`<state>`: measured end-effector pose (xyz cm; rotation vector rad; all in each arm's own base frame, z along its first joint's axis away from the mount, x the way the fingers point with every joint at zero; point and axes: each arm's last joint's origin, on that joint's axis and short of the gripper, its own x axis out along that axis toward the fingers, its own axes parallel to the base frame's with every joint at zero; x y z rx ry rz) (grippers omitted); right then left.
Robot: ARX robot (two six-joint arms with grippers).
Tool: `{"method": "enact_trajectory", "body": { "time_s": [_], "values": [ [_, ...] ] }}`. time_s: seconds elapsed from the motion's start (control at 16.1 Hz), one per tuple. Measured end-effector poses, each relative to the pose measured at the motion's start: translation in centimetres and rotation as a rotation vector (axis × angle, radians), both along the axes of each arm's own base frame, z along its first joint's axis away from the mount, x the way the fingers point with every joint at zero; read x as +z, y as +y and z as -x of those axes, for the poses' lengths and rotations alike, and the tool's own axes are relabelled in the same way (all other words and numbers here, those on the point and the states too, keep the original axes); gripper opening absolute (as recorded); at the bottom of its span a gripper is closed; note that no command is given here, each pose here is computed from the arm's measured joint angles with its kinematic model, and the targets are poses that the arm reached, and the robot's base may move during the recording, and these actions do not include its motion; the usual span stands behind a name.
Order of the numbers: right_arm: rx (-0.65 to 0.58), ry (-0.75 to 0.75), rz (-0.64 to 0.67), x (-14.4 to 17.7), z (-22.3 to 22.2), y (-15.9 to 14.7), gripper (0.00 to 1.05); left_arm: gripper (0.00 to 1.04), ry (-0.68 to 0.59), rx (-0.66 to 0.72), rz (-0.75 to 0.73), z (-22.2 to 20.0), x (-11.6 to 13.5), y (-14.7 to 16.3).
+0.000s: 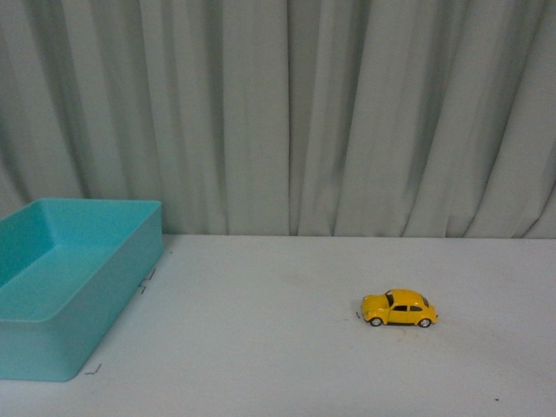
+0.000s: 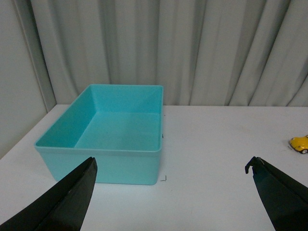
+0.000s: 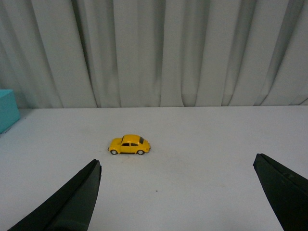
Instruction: Wind up and store yellow beetle toy
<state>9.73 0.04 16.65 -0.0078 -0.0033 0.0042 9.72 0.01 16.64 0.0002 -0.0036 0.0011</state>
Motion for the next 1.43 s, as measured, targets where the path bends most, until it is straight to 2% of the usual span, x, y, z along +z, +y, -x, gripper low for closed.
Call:
{"method": "enact_trajectory", "body": {
  "time_s": [1.43],
  "values": [
    [0.0, 0.0, 0.0, 0.0, 0.0, 0.0, 0.98, 0.98, 0.0, 0.0, 0.0, 0.0, 0.0, 0.0]
  ]
}}
